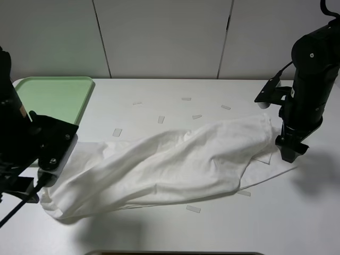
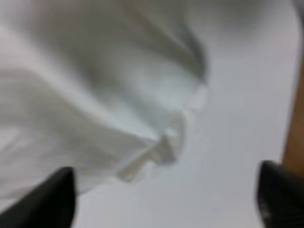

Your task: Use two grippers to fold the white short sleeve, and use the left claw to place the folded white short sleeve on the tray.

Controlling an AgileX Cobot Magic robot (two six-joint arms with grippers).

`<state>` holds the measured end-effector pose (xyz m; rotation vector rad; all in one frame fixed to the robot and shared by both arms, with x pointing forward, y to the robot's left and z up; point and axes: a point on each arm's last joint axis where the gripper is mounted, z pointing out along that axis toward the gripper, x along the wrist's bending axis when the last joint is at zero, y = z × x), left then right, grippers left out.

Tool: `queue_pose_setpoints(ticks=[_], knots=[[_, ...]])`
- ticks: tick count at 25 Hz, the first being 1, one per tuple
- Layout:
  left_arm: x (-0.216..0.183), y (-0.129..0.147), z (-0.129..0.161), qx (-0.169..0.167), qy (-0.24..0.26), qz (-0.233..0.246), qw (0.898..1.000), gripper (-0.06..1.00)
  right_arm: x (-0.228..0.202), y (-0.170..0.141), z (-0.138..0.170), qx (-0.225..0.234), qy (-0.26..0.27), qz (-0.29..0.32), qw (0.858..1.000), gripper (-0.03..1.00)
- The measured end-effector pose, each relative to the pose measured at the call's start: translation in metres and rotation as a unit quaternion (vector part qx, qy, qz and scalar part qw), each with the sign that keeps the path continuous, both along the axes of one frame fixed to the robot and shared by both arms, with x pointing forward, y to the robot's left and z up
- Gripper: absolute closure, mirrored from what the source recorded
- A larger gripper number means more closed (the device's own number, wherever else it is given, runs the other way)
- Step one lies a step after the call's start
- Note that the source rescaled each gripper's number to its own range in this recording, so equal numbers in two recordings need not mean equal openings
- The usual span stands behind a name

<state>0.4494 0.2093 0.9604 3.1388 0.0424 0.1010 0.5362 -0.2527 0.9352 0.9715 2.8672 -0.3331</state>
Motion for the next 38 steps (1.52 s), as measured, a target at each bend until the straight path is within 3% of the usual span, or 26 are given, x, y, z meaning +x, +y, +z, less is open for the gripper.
queue_pose_setpoints(ticks=[3, 9, 16, 19, 24, 25, 26, 32, 33, 34, 35, 36, 38], knots=[[0.002, -0.001, 0.000, -0.009, -0.012, 0.042, 0.999, 0.08, -0.002, -0.002, 0.000, -0.009, 0.007, -0.025, 1.000, -0.01], [0.005, -0.002, 0.001, -0.017, -0.027, 0.051, 0.998, 0.05, -0.006, -0.003, 0.006, -0.013, 0.008, -0.043, 0.999, -0.03], [0.010, -0.005, 0.019, -0.060, -0.106, 0.056, 0.991, 0.05, -0.012, -0.004, 0.048, 0.015, -0.077, -0.055, 0.995, -0.03], [0.003, -0.001, 0.052, -0.112, -0.189, 0.078, 0.972, 0.05, -0.015, -0.003, 0.059, 0.030, -0.100, -0.058, 0.993, -0.03], [-0.024, 0.011, 0.098, -0.181, -0.266, 0.135, 0.937, 0.05, -0.023, 0.001, 0.085, 0.079, -0.153, -0.072, 0.982, -0.03], [-0.024, 0.011, 0.098, -0.181, -0.266, 0.135, 0.937, 0.05, -0.025, 0.002, 0.091, 0.092, -0.165, -0.076, 0.979, -0.03], [-0.034, 0.015, 0.108, -0.197, -0.279, 0.149, 0.928, 0.04, -0.028, 0.003, 0.097, 0.107, -0.177, -0.080, 0.975, -0.03], [-0.097, 0.040, 0.149, -0.289, -0.317, 0.210, 0.878, -0.04, -0.052, 0.012, 0.135, 0.210, -0.225, -0.118, 0.944, -0.03], [-0.122, 0.049, 0.157, -0.323, -0.325, 0.223, 0.861, -0.05, -0.059, 0.013, 0.143, 0.232, -0.229, -0.125, 0.937, -0.03], [-0.131, 0.052, 0.160, -0.337, -0.325, 0.227, 0.854, -0.05, -0.063, 0.014, 0.147, 0.245, -0.229, -0.130, 0.933, -0.03], [-0.131, 0.052, 0.160, -0.337, -0.325, 0.227, 0.854, -0.05, -0.069, 0.015, 0.153, 0.261, -0.232, -0.134, 0.927, -0.03], [-0.140, 0.054, 0.162, -0.351, -0.324, 0.232, 0.847, -0.05, -0.085, 0.017, 0.169, 0.299, -0.240, -0.142, 0.912, -0.03], [-0.158, 0.059, 0.164, -0.382, -0.318, 0.241, 0.833, -0.05, -0.099, 0.017, 0.183, 0.326, -0.259, -0.141, 0.898, -0.03]])
